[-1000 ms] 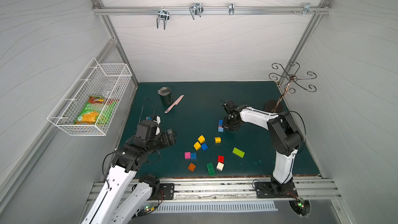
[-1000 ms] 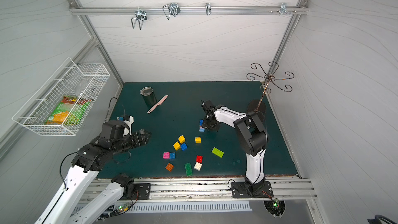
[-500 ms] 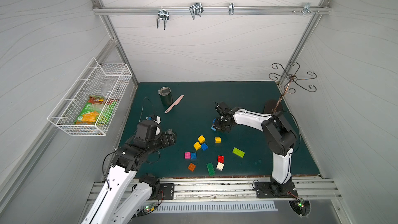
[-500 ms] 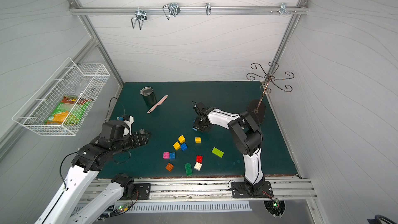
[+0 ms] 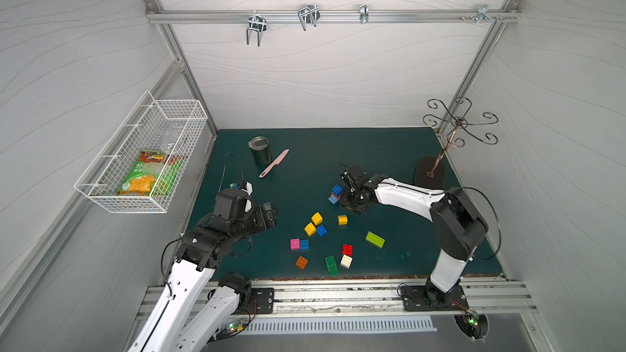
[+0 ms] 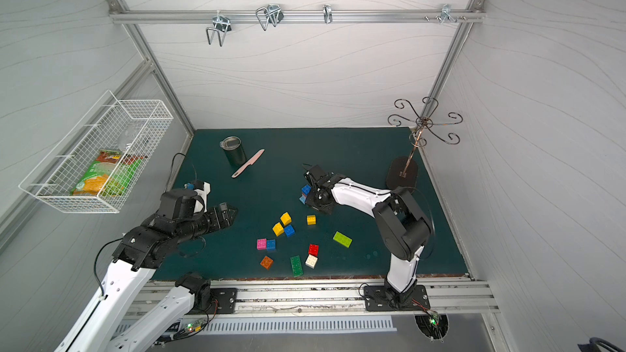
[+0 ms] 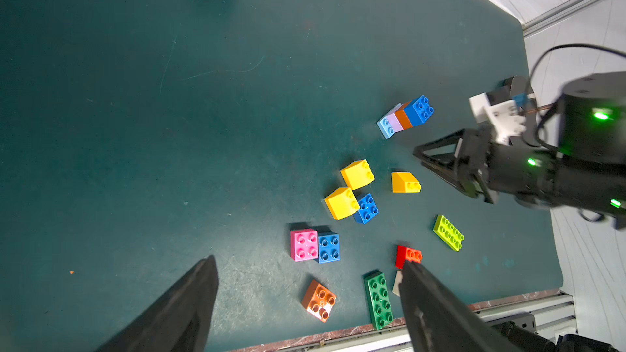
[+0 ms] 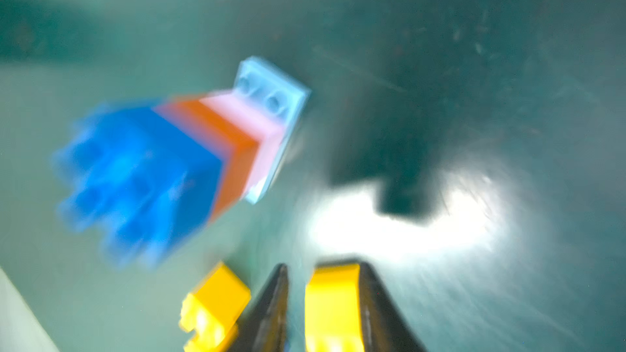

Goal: Assemble the number 1 with lego
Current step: Move the lego brick at the center of the board.

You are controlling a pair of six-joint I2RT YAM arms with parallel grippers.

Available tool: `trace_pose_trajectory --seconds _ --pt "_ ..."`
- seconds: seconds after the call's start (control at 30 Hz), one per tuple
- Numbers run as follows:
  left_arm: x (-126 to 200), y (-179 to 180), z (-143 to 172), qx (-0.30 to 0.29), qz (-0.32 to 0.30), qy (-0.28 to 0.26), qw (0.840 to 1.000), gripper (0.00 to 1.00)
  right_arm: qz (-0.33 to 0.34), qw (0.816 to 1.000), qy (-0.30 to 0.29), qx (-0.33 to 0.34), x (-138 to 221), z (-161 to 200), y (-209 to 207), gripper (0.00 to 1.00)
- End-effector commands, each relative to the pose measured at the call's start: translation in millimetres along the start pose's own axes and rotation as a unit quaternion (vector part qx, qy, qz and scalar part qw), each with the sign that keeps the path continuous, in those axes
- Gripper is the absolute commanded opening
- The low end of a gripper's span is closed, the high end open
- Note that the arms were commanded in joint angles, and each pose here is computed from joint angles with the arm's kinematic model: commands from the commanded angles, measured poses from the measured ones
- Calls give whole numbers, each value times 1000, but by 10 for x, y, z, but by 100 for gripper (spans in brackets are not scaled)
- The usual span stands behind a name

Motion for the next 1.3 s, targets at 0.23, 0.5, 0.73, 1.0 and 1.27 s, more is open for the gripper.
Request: trace_pose_trajectory --seconds 0.23,0.5,0.73,1.0,1.27 --pt "37 -18 -53 -1 3 -19 1000 89 0 997 13 70 208 491 47 41" --pt "57 -18 -41 -4 -1 -22 1000 89 16 995 45 84 -101 742 139 21" --pt "65 -19 -35 -5 -2 -23 1000 89 45 995 42 82 -248 733 50 16" --pt "60 -19 -36 -4 -2 -22 1000 89 78 995 22 59 -162 531 -260 15" --pt "63 -17 -34 -4 -3 -23 1000 89 97 994 5 56 11 309 -507 16"
Point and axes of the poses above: each gripper's point midway between its finger pads, its own x axis back along the fingers, its own y axis along the line the jaws close on, z = x × y, the point moved 9 cm from there along x, back along the fingers, and after that the axes turned 7 degrees about -x, right-handed, at the moved point
